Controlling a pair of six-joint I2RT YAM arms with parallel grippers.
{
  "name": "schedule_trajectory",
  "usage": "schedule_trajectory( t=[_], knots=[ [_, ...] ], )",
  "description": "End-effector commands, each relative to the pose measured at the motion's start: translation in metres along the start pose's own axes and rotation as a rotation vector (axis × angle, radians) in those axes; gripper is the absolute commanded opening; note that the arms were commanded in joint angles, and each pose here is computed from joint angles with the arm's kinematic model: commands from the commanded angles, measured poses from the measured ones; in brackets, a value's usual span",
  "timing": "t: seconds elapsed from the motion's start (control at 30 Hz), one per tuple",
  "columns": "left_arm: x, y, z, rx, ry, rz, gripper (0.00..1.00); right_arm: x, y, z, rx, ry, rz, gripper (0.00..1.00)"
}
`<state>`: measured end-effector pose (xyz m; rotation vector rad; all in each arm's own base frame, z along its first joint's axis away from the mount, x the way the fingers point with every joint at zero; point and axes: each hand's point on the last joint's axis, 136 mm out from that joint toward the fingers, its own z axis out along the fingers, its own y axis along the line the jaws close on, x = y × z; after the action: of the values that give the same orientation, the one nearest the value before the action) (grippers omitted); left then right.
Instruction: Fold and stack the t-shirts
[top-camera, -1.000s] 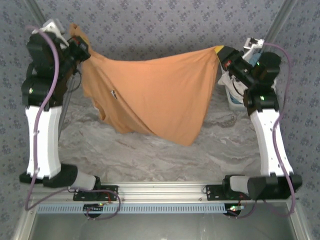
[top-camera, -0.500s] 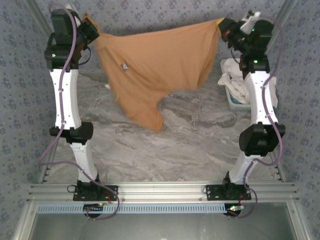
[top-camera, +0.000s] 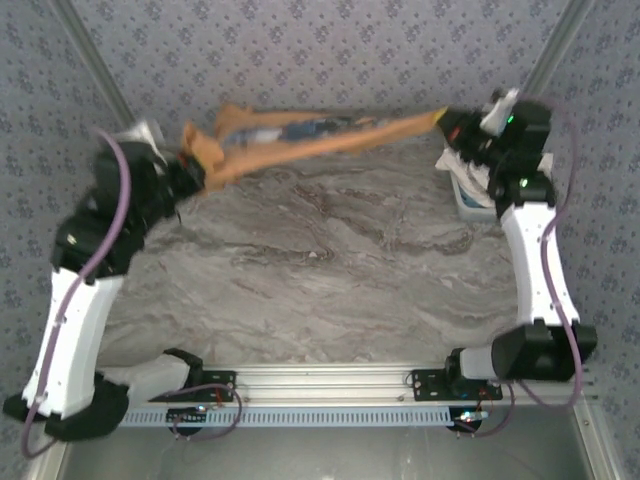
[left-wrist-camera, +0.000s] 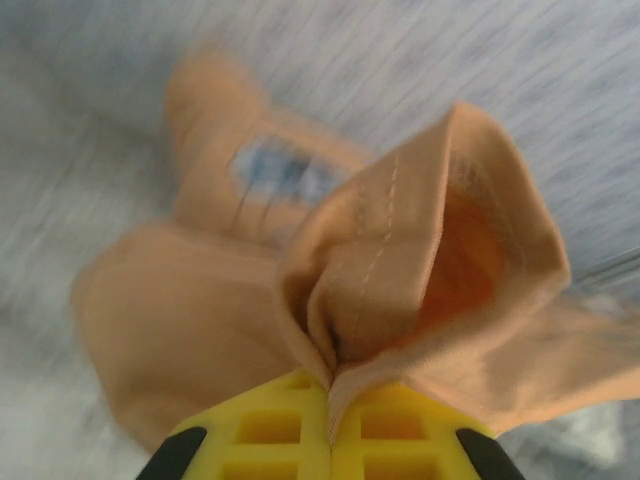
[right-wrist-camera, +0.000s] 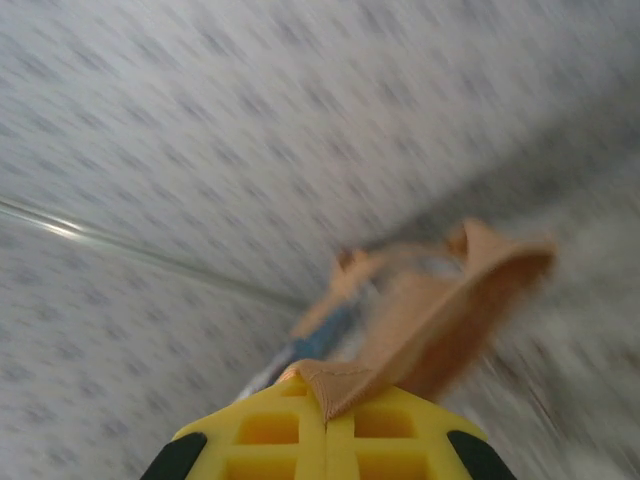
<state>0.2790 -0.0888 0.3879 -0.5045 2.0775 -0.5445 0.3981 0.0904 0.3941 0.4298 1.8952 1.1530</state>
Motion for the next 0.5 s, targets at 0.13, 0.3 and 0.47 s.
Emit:
schedule_trajectory(
  t=[0.13,0.3,0.47],
  knots=[
    [0.131,0.095,0.045,-0.229,0.298,-0.219,0.71,0.164,-0.166,-0.036,0.491,0.297,0.073,0.76],
    [0.138,0.127,0.043,-0.357,0.359,-0.199,0.73,0.203,-0.194,-0.062,0.593,0.345,0.124,0.72],
    [0.137,0.164,0.068,-0.37,0.369,-0.372,0.61,0.239,-0.201,-0.037,0.575,0.349,0.165,0.62]
  ],
)
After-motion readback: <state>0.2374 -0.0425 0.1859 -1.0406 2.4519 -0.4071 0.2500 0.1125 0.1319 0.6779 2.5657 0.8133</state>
